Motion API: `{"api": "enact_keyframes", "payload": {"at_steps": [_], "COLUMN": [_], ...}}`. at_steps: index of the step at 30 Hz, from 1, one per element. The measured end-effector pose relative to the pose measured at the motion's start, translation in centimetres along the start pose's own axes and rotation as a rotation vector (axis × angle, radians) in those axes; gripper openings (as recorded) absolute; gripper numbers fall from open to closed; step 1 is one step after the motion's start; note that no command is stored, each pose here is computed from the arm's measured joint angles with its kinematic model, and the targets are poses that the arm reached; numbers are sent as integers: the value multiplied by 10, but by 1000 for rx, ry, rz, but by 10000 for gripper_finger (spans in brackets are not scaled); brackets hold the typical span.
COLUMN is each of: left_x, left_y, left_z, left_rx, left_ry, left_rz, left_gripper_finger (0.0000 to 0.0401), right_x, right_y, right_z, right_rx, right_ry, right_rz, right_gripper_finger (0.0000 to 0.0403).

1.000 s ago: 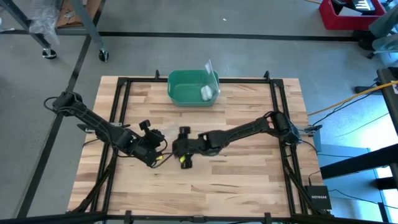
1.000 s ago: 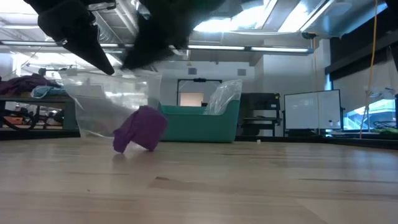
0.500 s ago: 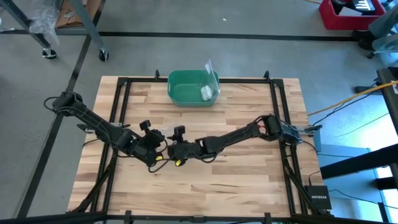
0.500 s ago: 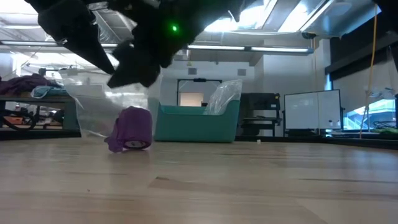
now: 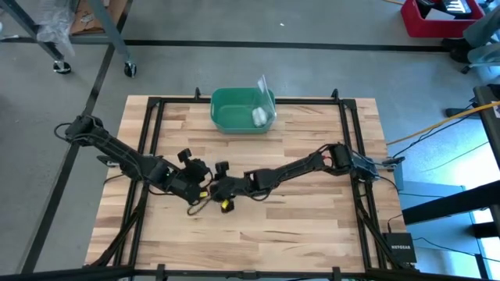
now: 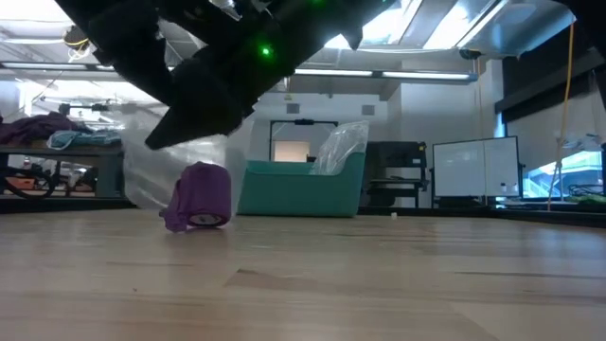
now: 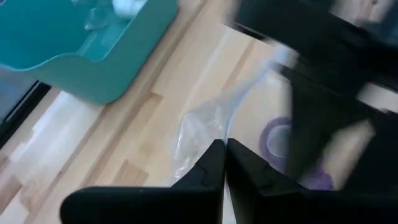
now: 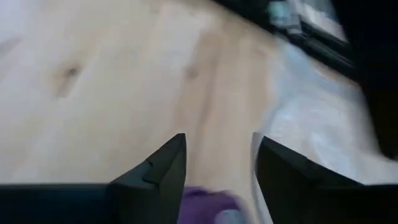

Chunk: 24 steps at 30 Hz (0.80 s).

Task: Roll bandage
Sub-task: Put the violet bandage into the zip bag

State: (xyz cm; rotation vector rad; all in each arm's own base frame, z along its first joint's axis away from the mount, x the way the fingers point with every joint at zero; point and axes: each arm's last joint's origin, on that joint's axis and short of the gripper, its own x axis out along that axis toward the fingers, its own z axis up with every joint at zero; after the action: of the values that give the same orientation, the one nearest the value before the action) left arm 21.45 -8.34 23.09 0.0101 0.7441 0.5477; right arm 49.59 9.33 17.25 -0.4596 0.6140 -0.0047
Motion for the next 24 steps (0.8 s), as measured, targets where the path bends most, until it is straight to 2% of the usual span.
{"api": "enact_keyframes", "payload": {"at_steps": [4, 11, 16, 20, 24], "left_x": [4, 8, 4, 7, 15], "left_y": [5, 16, 8, 10, 12], "left_z": [0, -2, -2, -7, -15], "left_rx": [-40, -105, -50, -35, -150], "left_ry": [18, 33, 22, 25, 2], "left_rz": [27, 130, 71, 102, 130], "left_gripper_finger": [3, 4, 5, 3, 3], "right_x": [2, 3, 3, 4, 9], "right_y": [13, 17, 16, 16, 19], "right_z": [-2, -2, -2, -2, -7], "right_rx": [-12, 35, 67, 94, 117], "right_ry": [-8, -11, -1, -8, 4], "right_rz": [64, 75, 51, 57, 58], "right_gripper_finger": [181, 181, 181, 181, 181]}}
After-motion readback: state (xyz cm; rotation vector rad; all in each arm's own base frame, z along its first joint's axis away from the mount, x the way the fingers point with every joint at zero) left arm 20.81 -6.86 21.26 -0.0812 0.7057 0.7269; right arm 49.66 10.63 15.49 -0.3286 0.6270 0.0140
